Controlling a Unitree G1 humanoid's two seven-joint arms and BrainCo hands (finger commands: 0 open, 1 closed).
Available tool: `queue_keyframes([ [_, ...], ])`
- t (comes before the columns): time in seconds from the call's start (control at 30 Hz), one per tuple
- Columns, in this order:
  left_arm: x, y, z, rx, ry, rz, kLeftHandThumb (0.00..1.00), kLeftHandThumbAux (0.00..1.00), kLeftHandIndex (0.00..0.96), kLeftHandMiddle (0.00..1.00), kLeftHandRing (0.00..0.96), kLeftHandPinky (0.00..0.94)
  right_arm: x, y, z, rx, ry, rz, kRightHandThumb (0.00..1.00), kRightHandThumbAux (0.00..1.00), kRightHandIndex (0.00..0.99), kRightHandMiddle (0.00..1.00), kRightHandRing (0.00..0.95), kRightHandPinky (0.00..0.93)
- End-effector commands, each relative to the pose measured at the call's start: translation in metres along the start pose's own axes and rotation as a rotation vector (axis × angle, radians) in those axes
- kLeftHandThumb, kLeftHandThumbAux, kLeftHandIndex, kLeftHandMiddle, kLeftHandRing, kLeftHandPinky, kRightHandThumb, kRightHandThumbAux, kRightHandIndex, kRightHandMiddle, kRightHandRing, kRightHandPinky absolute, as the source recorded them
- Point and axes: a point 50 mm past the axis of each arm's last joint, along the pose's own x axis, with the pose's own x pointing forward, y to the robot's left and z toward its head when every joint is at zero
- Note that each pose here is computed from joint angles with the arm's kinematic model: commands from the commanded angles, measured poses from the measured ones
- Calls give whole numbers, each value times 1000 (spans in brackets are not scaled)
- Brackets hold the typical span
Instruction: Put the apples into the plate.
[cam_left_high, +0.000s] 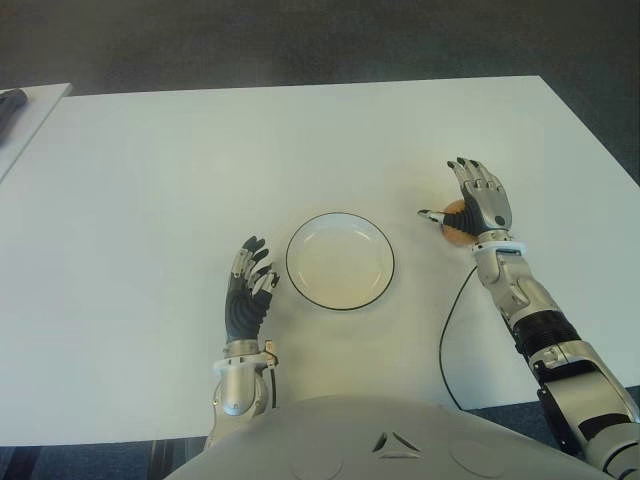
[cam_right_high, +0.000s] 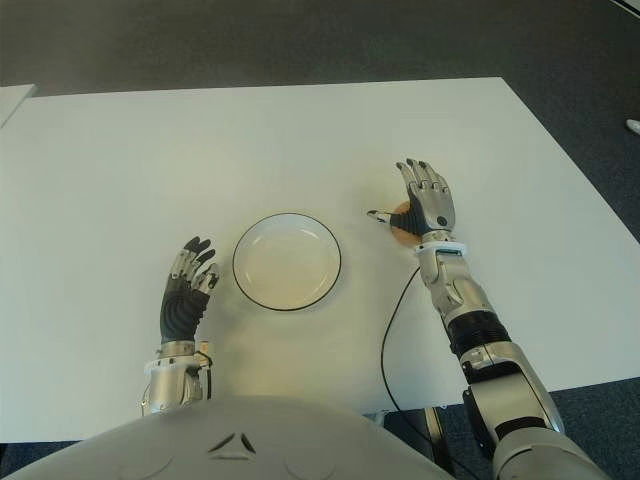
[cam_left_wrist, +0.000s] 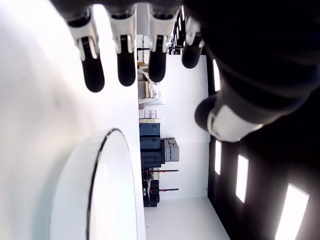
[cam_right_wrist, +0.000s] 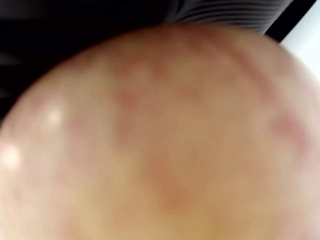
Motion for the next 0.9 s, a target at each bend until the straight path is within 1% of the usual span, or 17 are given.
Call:
queue_keyframes([
  [0.03,-2,-4,-1,-11,21,-10,107,620,129,157,179,250,-17,22,-3,-2,42,111,433,462,54,65,31,40],
  [0.23,-1,-4,-1,-23,10,-13,112,633,137,160,181,242,-26,27,-2,-3,46,118,433,468,53,72,35,41],
  [0.43,0,-3,-3,-30,3,-22,123,638,141,158,187,260,-33,31,0,1,51,115,442,469,51,78,44,64],
  [0.6,1,-2,5,-37,-23,-21,127,631,150,161,194,266,-40,32,2,13,60,125,451,467,49,77,45,58],
  [0.7,2,-1,15,-45,-54,-11,141,630,154,163,191,259,-43,35,2,17,66,139,457,466,48,75,40,48],
  [0.8,1,1,16,-44,-70,-3,154,630,159,167,191,260,-44,38,1,19,70,147,461,465,47,72,35,38],
  [0.9,1,2,17,-38,-82,5,167,636,172,182,205,283,-45,39,1,18,71,150,464,464,44,68,31,46],
])
